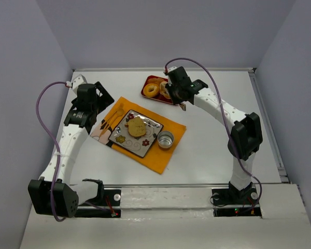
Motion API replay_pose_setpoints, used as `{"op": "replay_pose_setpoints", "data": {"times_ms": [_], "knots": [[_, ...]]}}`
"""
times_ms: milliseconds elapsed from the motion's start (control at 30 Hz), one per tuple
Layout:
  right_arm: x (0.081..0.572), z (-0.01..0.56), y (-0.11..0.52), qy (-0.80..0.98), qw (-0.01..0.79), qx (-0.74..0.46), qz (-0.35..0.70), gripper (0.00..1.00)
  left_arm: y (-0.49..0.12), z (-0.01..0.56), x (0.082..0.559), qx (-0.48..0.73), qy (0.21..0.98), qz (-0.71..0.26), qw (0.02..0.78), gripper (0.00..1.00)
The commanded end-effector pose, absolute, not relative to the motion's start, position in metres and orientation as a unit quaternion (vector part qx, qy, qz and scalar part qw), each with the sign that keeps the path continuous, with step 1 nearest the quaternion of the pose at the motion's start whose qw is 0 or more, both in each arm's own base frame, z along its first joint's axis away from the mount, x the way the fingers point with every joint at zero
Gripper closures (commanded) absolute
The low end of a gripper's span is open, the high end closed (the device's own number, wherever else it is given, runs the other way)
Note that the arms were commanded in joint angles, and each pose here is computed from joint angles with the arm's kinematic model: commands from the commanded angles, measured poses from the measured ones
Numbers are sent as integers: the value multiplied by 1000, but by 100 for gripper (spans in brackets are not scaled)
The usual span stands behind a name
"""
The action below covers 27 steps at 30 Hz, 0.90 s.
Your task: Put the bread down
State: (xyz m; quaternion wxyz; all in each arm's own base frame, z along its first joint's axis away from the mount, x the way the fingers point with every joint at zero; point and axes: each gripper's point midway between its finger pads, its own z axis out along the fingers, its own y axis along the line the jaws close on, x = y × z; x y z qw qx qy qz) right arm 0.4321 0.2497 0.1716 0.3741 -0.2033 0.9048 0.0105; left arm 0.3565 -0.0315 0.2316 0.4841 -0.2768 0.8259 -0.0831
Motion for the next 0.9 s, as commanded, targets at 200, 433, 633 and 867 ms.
{"op": "replay_pose_setpoints", "data": {"times_ms": [200,433,633,867], "knots": [[367,300,289,795,496,-324,132,77,-32,271,349,-271,800,-108,525,1],[313,271,332,787,448,-380,192,77,-25,264,333,-287,797,-100,522,1],[278,237,357,784,404,-421,211,76,-18,259,322,-300,795,-86,520,1],[280,197,360,815,383,-406,158,75,-17,260,319,-300,795,-84,520,1]]}}
